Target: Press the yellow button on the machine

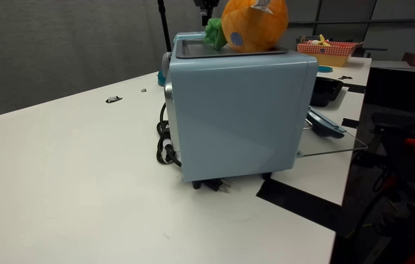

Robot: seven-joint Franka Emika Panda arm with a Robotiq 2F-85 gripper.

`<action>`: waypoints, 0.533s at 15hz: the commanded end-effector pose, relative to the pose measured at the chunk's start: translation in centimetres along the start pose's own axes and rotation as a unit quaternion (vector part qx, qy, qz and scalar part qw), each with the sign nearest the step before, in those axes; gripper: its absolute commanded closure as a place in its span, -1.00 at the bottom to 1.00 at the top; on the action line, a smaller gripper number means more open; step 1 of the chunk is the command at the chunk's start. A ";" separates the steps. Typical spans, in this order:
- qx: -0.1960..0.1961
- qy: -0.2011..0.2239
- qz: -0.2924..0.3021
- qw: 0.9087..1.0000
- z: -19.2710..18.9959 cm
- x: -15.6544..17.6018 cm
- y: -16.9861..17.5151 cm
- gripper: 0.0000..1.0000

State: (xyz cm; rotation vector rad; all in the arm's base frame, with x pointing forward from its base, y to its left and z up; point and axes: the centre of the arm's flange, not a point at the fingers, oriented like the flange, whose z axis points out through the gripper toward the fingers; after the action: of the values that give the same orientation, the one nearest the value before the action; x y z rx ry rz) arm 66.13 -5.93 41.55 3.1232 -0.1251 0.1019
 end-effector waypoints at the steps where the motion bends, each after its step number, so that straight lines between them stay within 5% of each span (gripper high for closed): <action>1: -0.011 0.006 0.000 1.000 0.3 1.1 0.2 1.00; 8: -0.010 0.002 -0.011 1.000 0.9 0.7 -1.0 1.00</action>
State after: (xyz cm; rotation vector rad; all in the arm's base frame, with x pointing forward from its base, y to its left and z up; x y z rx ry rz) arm 66.48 -5.50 40.61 3.1136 -0.1012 0.0821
